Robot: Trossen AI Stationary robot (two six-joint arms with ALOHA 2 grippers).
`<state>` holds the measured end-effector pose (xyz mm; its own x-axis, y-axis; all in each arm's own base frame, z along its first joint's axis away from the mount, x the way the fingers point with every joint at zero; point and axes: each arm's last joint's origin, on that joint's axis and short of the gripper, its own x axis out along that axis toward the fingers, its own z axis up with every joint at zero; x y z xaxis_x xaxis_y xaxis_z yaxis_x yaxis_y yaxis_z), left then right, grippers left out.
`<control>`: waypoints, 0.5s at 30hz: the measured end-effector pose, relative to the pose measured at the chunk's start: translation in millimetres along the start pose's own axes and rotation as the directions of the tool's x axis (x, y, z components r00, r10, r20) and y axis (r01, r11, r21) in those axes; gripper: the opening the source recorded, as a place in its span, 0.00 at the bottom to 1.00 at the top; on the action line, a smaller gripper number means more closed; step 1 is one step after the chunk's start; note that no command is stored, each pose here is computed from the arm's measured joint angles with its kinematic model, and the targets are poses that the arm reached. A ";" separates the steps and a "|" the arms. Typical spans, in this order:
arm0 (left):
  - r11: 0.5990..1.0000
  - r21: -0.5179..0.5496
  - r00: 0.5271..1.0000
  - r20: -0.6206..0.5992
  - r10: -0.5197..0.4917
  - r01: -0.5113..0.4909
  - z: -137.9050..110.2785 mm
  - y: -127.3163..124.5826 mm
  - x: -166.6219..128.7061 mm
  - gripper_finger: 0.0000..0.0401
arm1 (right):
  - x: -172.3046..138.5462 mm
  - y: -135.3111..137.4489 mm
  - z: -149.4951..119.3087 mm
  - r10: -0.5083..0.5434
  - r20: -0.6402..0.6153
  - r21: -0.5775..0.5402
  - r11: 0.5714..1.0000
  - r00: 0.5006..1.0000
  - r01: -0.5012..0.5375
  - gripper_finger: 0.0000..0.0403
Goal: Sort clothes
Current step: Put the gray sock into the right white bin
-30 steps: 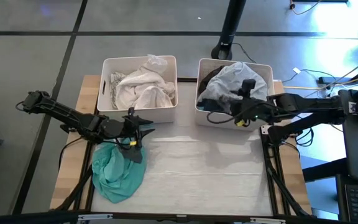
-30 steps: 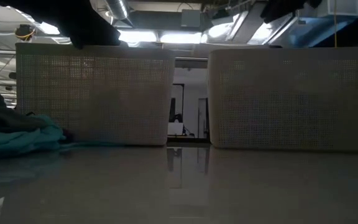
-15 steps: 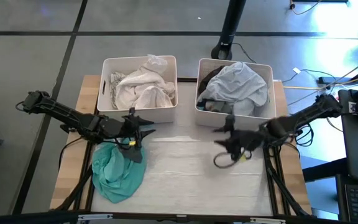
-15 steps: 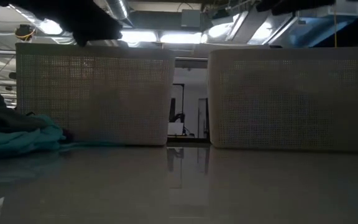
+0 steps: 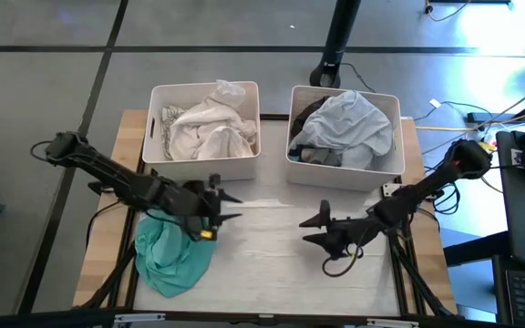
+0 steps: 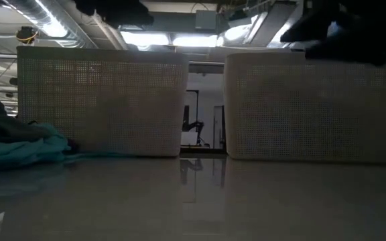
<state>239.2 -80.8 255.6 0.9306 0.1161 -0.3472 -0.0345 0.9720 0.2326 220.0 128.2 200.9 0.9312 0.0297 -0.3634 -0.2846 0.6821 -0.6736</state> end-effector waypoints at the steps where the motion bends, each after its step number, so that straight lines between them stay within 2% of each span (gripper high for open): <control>1: 1.000 0.009 0.999 -0.051 -0.004 0.005 6.5 -3.3 2.3 0.38 | 2.1 2.8 -1.7 0.012 -0.007 -0.009 1.000 1.000 -0.012 0.55; 4: 1.000 -0.001 0.978 -0.208 -0.017 0.017 25.1 -13.5 9.1 0.38 | 8.7 10.0 -5.5 0.037 -0.029 -0.028 0.999 0.999 -0.038 0.55; 7: 1.000 -0.030 0.931 -0.365 -0.014 0.004 35.9 -24.4 14.9 0.38 | 14.6 17.1 -9.9 0.059 -0.057 -0.049 0.997 0.997 -0.061 0.55; 11: 0.993 -0.113 0.832 -0.554 -0.026 -0.044 36.0 -36.4 17.9 0.38 | 21.8 25.3 -14.7 0.082 -0.085 -0.046 0.995 0.993 -0.086 0.55; 15: 0.977 -0.200 0.723 -0.686 -0.082 -0.079 20.1 -47.9 17.3 0.38 | 27.2 31.7 -18.5 0.100 -0.101 -0.037 0.994 0.990 -0.104 0.55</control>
<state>264.2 -129.5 256.8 0.4257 0.1445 -0.8932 -0.1796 0.9810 0.0731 232.1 137.0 157.8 0.8701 0.0234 -0.4923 -0.3882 0.6478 -0.6554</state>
